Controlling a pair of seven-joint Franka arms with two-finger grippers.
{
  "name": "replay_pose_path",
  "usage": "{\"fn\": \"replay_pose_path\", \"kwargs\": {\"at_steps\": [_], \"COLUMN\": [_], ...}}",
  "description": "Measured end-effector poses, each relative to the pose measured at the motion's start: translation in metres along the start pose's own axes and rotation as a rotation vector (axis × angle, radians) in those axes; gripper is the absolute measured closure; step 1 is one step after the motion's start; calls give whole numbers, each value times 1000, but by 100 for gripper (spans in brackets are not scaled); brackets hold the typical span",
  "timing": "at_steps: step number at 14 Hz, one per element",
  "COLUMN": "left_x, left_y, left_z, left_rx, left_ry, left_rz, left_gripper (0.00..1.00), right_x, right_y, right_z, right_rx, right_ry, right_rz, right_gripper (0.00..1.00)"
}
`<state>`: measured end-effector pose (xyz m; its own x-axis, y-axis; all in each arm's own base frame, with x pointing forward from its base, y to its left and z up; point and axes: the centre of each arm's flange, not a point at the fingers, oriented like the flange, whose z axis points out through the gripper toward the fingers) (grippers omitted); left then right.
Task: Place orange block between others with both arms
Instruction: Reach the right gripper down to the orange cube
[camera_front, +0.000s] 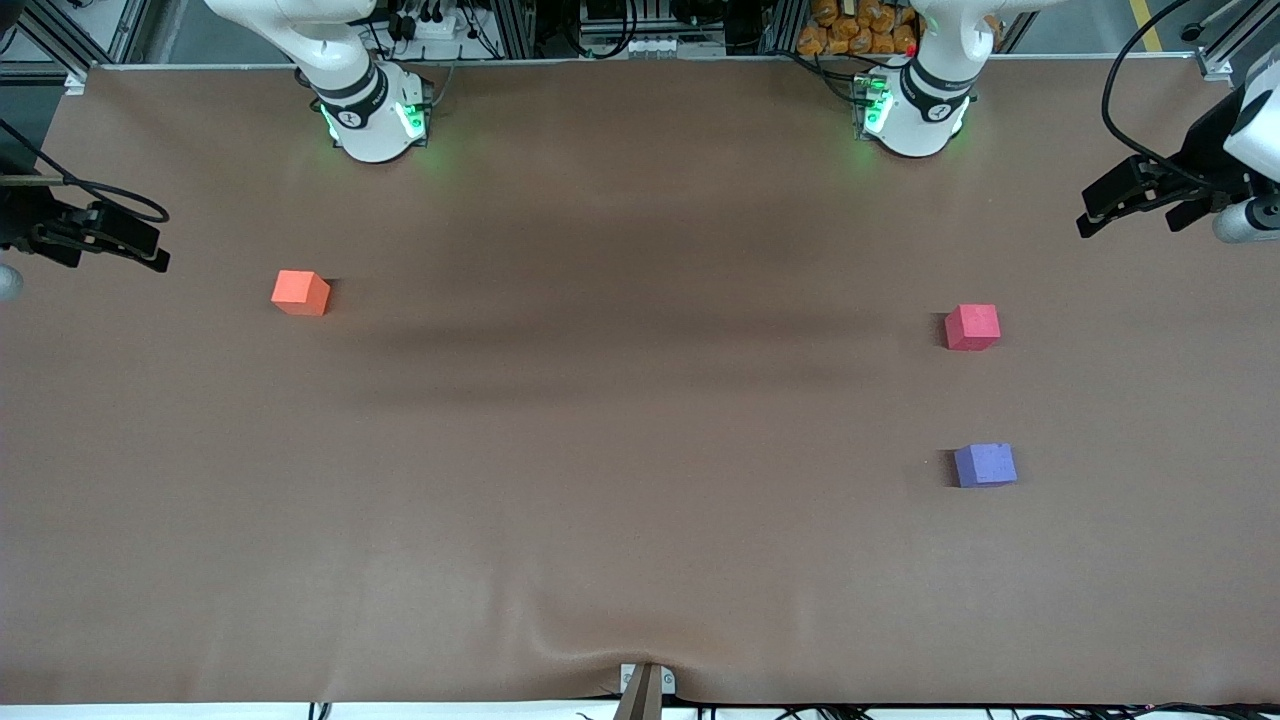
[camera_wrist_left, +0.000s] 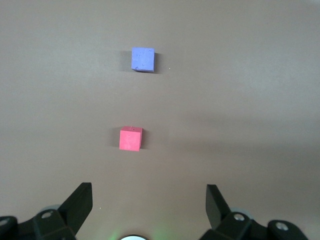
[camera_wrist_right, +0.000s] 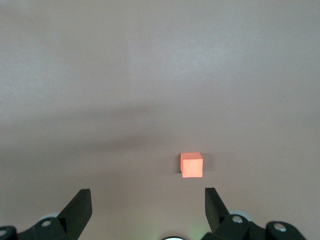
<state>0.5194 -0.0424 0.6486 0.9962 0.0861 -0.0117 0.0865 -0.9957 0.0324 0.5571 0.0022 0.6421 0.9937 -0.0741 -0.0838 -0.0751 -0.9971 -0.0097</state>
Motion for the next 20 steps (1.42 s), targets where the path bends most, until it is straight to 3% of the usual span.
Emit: {"fn": "replay_pose_path", "kwargs": {"at_steps": [8, 11, 16, 20], "left_x": [6, 7, 8, 8], "left_y": [0, -3, -11, -11], "left_z": [3, 4, 4, 5], "left_rx": [-1, -1, -1, -1], "left_ry": [-6, -7, -9, -15], "left_rz": [0, 0, 37, 39], "left_gripper": [0, 0, 0, 0], "right_x": [0, 0, 2, 4], "right_y": [1, 2, 17, 53], "right_z": [1, 11, 53, 118], "right_rx": [0, -2, -6, -1], "right_ry": [-6, -30, -125, -262], "right_rz": [1, 4, 32, 95], "right_gripper": [0, 0, 0, 0]}}
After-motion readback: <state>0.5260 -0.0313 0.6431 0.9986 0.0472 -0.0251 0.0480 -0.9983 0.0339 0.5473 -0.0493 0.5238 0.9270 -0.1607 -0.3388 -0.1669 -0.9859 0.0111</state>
